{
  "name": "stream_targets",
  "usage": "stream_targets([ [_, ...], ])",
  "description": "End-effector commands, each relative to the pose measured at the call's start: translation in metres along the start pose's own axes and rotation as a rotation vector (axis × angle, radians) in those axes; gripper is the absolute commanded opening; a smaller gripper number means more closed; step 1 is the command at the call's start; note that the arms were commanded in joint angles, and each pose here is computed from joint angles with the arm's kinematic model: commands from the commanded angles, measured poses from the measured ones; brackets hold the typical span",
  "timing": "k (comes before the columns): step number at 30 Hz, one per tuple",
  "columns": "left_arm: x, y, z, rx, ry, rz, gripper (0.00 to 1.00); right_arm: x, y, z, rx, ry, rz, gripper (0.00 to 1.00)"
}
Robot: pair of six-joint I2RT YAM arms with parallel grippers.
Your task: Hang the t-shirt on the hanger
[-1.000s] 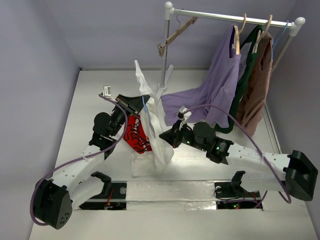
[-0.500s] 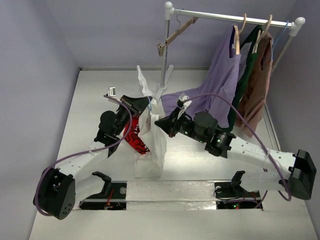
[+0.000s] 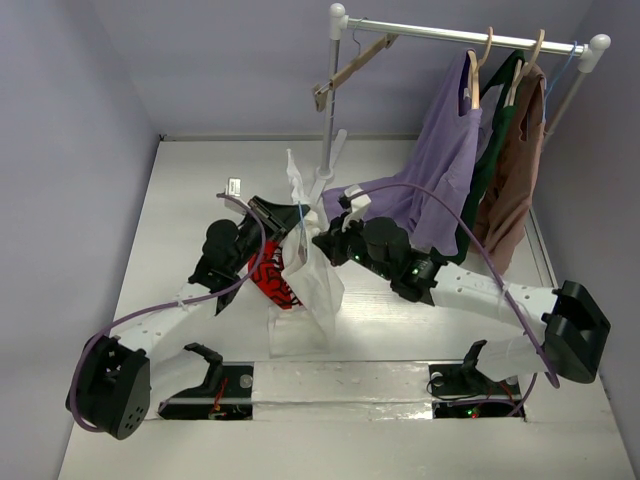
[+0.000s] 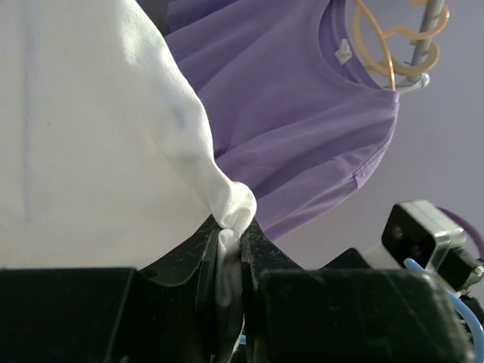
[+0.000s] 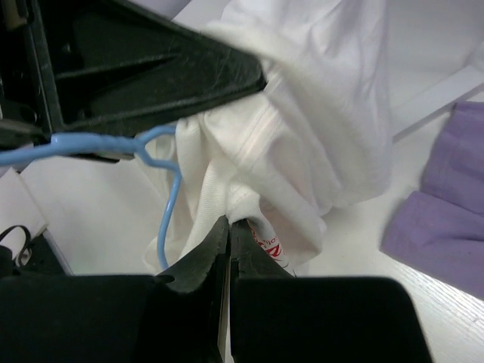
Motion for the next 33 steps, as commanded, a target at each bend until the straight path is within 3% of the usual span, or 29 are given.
stream_targets([
  [1, 0.003, 0.001, 0.008, 0.0, 0.039, 0.005, 0.0, -0.002, -0.01, -0.043, -0.011, -0.095, 0.062, 0.04],
  [6, -0.001, 0.016, 0.007, 0.04, 0.021, -0.009, 0.0, -0.002, -0.004, -0.026, -0.024, -0.008, 0.026, 0.41],
  [9, -0.005, 0.021, 0.007, 0.055, 0.014, -0.015, 0.0, 0.012, -0.006, -0.018, -0.033, 0.027, 0.029, 0.54],
  [18, -0.011, 0.03, 0.004, 0.082, -0.009, -0.015, 0.0, 0.063, -0.011, 0.016, -0.065, 0.118, 0.022, 0.72],
  [21, -0.012, 0.03, 0.003, 0.092, -0.013, -0.011, 0.0, 0.071, -0.011, 0.024, -0.055, 0.134, 0.01, 0.71],
  [27, -0.01, 0.026, -0.003, 0.116, -0.053, 0.013, 0.0, 0.07, 0.012, 0.046, 0.0, 0.163, -0.024, 0.43],
  [30, -0.01, 0.022, -0.002, 0.119, -0.056, 0.02, 0.0, 0.062, 0.019, 0.053, 0.017, 0.178, -0.034, 0.43],
  [33, -0.009, 0.02, -0.004, 0.118, -0.066, 0.027, 0.0, 0.054, 0.024, 0.05, 0.03, 0.161, -0.039, 0.52],
])
Point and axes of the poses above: each gripper's point midway between its finger pads, its own x axis back along the fingers, its own y axis along the line the jaws close on, z = x × y, the point moved 1 cm from there along x, back along the fingers, and after that the axes turned 11 degrees about x, right-handed, at the moved point
